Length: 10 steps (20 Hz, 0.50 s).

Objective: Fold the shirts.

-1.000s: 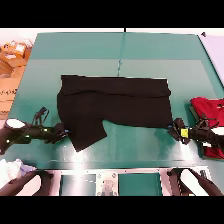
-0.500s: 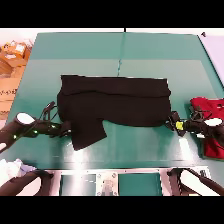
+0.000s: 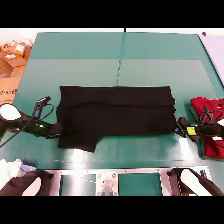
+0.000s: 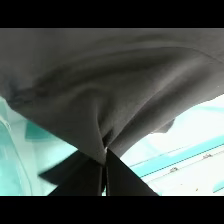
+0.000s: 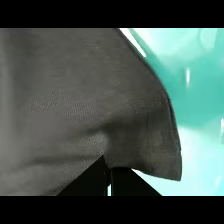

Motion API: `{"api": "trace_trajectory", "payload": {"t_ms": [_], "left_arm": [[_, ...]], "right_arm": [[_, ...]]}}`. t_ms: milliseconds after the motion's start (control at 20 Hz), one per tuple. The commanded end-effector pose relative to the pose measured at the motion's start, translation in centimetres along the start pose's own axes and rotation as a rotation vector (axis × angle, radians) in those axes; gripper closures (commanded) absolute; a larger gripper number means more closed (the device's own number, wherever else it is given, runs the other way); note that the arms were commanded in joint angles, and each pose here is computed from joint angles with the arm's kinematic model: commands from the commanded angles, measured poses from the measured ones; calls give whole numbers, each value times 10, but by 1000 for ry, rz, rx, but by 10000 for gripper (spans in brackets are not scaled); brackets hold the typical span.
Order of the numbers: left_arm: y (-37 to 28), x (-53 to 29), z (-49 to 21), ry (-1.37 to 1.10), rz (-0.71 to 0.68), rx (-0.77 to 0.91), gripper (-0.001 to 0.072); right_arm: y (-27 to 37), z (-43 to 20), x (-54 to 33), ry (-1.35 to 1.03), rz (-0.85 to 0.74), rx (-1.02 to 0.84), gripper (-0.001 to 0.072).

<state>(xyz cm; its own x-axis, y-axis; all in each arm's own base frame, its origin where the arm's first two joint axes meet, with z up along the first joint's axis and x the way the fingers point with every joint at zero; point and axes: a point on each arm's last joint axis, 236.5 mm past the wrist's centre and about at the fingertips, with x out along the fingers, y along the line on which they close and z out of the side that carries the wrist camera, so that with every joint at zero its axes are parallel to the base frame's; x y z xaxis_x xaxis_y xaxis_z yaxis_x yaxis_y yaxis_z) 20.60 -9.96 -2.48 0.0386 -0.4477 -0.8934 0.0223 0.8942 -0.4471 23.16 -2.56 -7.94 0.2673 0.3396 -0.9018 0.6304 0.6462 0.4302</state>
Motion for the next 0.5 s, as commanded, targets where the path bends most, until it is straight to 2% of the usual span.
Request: {"api": "trace_trajectory", "payload": {"t_ms": [0,150,450], "left_arm": [[-14,-20,24,-104,-17,31,687],[-31,-44,67,-258,-49,74,687],[-36,-60,165,-366,-57,100,687]], "right_arm": [[28,7,-27,-53,69,-51,695],[67,33,-45,-130,133,-114,696],[132,104,-61,-233,230,-151,695]]}}
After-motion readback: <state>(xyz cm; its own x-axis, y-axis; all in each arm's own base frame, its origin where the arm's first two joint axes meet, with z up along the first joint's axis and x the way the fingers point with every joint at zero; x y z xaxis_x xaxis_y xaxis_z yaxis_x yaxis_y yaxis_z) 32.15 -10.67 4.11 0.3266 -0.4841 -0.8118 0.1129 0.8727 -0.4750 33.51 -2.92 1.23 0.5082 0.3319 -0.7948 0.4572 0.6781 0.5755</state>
